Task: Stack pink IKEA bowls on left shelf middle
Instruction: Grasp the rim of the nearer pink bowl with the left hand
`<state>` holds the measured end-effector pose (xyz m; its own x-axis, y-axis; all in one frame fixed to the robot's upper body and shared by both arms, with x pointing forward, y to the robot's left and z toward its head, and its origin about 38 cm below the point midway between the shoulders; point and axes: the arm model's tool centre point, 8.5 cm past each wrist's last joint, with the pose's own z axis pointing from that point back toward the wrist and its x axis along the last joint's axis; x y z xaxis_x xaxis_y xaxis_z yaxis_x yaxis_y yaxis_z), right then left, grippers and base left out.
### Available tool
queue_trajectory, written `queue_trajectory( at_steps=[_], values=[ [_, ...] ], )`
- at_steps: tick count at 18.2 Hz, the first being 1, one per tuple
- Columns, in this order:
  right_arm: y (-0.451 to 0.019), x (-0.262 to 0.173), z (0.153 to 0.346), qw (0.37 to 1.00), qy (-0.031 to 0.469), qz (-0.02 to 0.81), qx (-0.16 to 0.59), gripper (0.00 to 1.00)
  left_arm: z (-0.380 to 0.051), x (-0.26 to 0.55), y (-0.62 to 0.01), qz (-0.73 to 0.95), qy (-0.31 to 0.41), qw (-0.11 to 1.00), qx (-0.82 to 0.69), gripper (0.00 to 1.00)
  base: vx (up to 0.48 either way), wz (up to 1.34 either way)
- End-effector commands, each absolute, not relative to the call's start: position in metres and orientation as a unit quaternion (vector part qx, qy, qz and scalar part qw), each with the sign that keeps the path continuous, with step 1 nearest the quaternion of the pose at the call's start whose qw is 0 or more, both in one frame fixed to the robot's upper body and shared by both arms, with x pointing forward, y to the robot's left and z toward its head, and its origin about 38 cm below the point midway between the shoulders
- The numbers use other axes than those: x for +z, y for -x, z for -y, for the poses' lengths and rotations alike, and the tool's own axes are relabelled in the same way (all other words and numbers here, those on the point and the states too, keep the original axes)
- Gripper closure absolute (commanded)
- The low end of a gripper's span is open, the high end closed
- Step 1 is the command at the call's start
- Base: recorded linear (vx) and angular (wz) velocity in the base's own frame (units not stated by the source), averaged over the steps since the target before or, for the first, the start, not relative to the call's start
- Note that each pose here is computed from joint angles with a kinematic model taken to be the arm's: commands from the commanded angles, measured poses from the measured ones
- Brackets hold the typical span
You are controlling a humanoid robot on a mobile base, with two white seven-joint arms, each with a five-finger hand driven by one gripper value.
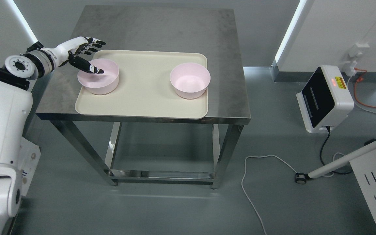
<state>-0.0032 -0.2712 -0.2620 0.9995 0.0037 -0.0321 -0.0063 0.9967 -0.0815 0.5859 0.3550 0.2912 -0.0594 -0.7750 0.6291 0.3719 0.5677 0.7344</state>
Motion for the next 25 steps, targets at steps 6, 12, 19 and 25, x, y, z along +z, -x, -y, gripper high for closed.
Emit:
queue_trajectory(
  at_steps=[6, 12, 19, 25],
  values=[
    [0.011, -0.261, 0.282, 0.999, 0.049, -0.014, -0.006, 0.0, -0.354, 0.283, -0.584, 0.599, -0.163, 0.653, -0.434, 0.31, 0.0, 0.0],
    [0.011, -0.261, 0.282, 0.999, 0.049, -0.015, -0.006, 0.0, -0.376, 0.297, -0.578, 0.623, -0.175, 0.632, -0.426, 0.49, 0.0, 0.0],
    [0.011, -0.261, 0.282, 0.999, 0.049, -0.014, -0.006, 0.0, -0.387, 0.281, -0.57, 0.598, -0.19, 0.628, -0.461, 0.5, 0.0, 0.0],
    [0.011, -0.261, 0.282, 0.999, 0.049, -0.014, -0.006, 0.0, -0.37, 0.275, -0.573, 0.594, -0.182, 0.62, -0.479, 0.51, 0.0, 0.0]
  ],
)
